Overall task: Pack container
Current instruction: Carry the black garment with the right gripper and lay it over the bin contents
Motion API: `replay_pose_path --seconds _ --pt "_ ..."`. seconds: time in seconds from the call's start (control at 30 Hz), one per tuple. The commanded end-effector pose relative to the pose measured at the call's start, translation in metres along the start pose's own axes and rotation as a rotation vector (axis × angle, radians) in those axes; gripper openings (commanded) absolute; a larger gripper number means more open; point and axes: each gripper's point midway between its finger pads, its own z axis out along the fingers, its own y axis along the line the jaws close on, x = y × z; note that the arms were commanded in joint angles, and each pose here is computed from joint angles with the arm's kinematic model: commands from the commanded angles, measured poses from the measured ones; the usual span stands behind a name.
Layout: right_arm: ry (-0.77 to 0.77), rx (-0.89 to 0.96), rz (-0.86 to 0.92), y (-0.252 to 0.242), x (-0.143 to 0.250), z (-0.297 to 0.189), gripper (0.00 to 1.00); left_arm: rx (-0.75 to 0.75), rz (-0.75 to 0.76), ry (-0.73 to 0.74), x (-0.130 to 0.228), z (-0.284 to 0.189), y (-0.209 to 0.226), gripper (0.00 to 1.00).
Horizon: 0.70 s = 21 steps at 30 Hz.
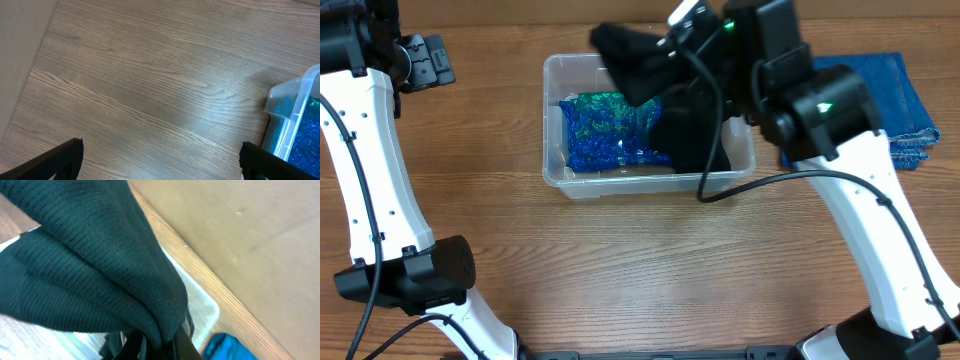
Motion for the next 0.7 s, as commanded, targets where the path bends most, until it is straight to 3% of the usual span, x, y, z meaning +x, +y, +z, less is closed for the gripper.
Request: replay_pose_path --seconds 0.0,0.17,0.33,0.6,0.63,0.67 --pt "0.023 -0.043 -0.011 0.02 -0.008 0.039 0.04 -0.016 0.0 0.014 0.001 0.006 0.003 1.0" --pt "0.054 -0.069 0.016 0.039 -0.007 0.104 0.04 -0.016 0.0 0.014 0.001 0.006 0.003 1.0" --pt "0.044 -0.052 -0.088 0.04 -0.006 0.149 0.04 -0.016 0.0 0.014 0.001 0.006 0.003 1.0" --pt "0.147 -0.081 -0.204 0.054 0.022 0.176 0.04 -0.016 0.0 0.014 0.001 0.006 0.003 1.0" --pt "0.171 -0.101 -0.207 0.062 0.027 0.174 0.06 -0.016 0.0 0.014 0.001 0.006 0.003 1.0" --pt "0.194 -0.118 -0.205 0.069 0.032 0.172 0.25 -0.016 0.0 0.014 0.001 0.006 0.003 1.0"
